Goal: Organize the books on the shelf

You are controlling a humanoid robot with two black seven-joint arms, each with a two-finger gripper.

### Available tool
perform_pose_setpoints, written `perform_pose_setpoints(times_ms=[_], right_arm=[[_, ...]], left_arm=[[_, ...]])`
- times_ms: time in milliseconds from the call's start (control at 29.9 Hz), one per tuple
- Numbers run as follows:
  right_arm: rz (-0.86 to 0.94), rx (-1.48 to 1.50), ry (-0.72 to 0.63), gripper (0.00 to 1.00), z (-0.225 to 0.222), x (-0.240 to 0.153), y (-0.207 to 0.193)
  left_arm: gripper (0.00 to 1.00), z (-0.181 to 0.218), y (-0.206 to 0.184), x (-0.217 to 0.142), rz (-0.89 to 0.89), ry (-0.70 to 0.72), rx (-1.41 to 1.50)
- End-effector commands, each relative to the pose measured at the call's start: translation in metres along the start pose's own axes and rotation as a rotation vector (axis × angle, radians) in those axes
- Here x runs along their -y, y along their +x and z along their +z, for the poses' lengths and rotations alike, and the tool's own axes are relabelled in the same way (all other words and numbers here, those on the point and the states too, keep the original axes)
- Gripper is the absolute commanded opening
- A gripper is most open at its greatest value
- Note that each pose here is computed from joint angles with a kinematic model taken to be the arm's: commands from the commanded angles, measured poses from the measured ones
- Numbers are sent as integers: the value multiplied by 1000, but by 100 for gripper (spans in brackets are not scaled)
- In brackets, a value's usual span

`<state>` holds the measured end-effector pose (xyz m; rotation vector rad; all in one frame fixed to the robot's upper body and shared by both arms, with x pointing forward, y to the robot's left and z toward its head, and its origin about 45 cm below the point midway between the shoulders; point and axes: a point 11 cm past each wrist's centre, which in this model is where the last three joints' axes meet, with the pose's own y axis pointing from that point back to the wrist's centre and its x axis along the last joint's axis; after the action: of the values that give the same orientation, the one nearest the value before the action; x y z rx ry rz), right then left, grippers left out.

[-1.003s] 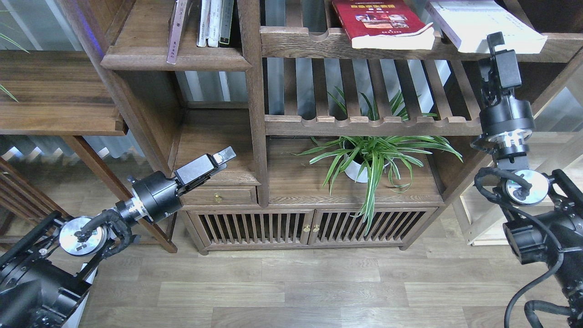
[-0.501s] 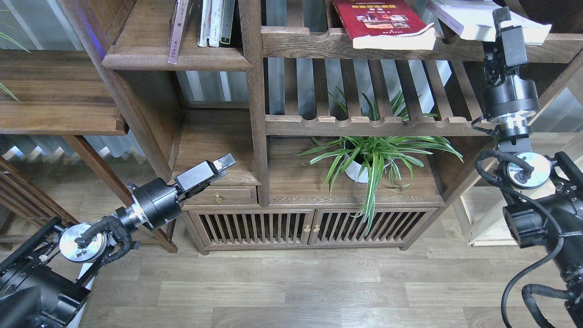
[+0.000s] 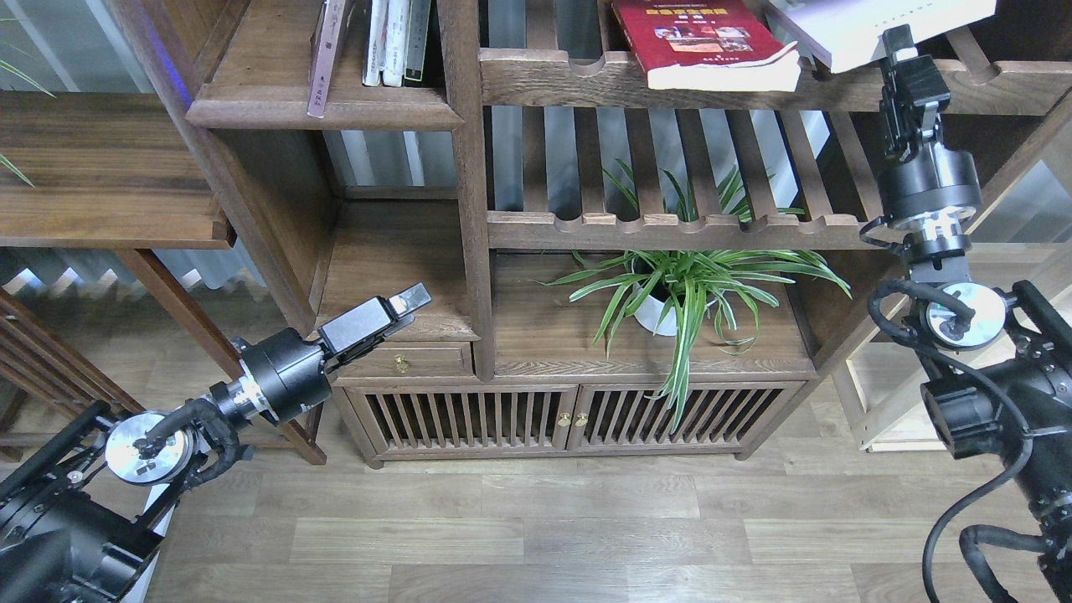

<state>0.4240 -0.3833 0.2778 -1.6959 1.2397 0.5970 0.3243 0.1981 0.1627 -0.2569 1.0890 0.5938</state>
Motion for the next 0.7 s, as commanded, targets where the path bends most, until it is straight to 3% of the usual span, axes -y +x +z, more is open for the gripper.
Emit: perform_pose_setpoints(times_ms=[0,401,435,468,501,635,669], right_arm=[[21,-16,14,3,-11,-9,7],[154,-57,-6,7,-22,-65,46],[155,-56,-7,13,-21,-65,46],[154,-58,-10,28,-20,-64,46],[151,-59,-12,36,-20,-63,45],[109,-54,3,65,-22,-46,34],[101,-52,9,68,-22,-40,30]], left_arm=[[98,-3,2,-2,6,2,-7],[98,-7,0,5,-3,18,-3],[98,-7,0,5,-2,20,-2],[98,-7,1,5,0,21,-2],[98,-8,1,5,1,25,-1],[98,-10,2,5,5,29,-4],[98,-11,3,5,6,28,-6]])
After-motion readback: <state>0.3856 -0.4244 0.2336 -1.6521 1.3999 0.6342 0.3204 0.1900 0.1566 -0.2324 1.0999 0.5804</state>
